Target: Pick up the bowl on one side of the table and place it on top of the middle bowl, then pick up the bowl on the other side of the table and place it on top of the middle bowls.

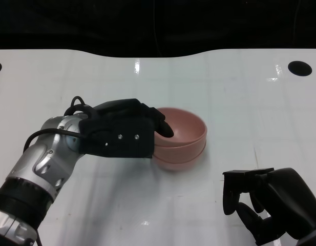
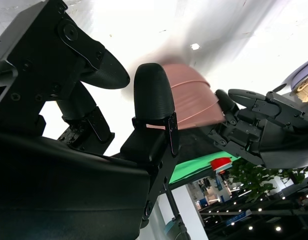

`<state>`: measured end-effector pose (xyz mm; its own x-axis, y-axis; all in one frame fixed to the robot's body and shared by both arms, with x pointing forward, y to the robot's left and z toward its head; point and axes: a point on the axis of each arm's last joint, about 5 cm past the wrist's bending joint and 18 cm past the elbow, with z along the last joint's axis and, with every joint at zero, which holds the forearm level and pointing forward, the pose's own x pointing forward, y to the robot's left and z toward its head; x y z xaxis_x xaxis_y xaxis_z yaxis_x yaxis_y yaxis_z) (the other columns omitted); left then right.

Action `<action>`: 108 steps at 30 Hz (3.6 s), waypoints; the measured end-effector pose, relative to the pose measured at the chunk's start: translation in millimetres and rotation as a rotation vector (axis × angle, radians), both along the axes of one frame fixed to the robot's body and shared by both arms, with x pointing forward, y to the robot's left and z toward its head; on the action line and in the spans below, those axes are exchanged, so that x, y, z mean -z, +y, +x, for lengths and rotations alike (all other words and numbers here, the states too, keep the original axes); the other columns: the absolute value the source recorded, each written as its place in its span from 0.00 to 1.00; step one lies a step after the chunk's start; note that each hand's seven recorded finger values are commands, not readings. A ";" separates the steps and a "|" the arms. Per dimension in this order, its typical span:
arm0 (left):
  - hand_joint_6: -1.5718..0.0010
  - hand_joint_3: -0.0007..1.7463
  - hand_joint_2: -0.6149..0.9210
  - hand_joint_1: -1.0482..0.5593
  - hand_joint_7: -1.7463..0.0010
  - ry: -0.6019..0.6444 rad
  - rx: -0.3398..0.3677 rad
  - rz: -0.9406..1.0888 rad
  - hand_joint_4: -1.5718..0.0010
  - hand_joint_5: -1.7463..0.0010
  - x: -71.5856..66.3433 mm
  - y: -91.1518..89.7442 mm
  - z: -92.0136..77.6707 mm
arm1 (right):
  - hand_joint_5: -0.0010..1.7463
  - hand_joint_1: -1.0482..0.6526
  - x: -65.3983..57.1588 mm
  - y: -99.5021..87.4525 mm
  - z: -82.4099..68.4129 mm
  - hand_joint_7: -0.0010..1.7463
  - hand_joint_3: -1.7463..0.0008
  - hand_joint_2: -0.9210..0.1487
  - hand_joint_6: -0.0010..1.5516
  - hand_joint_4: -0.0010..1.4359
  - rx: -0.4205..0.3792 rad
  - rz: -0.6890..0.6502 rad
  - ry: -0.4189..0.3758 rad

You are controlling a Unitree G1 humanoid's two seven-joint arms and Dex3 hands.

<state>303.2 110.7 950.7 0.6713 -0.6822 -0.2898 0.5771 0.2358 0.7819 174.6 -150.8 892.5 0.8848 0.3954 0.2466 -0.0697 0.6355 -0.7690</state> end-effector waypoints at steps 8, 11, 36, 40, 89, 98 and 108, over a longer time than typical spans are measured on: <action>0.82 0.09 1.00 0.31 1.00 -0.166 0.047 0.043 0.91 0.85 -0.8 5.5 -5.6 | 1.00 0.55 0.0 -0.1 -0.1 0.86 0.12 0.73 0.55 0.68 -0.001 0.000 0.001; 0.83 0.09 1.00 0.30 1.00 -0.174 0.051 0.034 0.91 0.85 1.2 8.2 -8.4 | 1.00 0.55 0.0 0.0 0.0 0.86 0.11 0.73 0.55 0.68 -0.003 -0.001 0.002; 0.77 0.09 1.00 0.33 0.98 -0.261 0.004 -0.175 0.85 0.76 -19.0 45.0 -27.7 | 1.00 0.55 -0.1 -0.1 -0.1 0.86 0.12 0.73 0.55 0.68 -0.006 -0.002 0.004; 0.73 0.11 1.00 0.34 0.96 -0.299 -0.009 -0.220 0.81 0.73 -13.7 55.6 -34.6 | 1.00 0.55 -0.1 -0.2 -0.1 0.85 0.11 0.73 0.55 0.68 -0.007 -0.002 0.003; 0.52 0.71 0.74 0.56 0.08 0.093 -0.375 -0.669 0.44 0.00 46.3 96.3 -116.5 | 1.00 0.57 1.7 -7.9 -1.1 0.83 0.11 0.71 0.56 0.68 0.015 0.032 0.012; 0.49 0.76 0.69 0.56 0.12 0.162 -0.376 -0.684 0.43 0.00 48.8 95.1 -116.1 | 1.00 0.57 5.2 -9.0 -1.3 0.83 0.11 0.70 0.55 0.67 0.016 0.032 0.028; 0.49 0.69 0.73 0.54 0.12 0.175 -0.377 -0.685 0.44 0.00 53.4 95.9 -116.2 | 1.00 0.57 9.7 -9.7 -0.2 0.83 0.12 0.71 0.56 0.67 0.023 0.033 0.041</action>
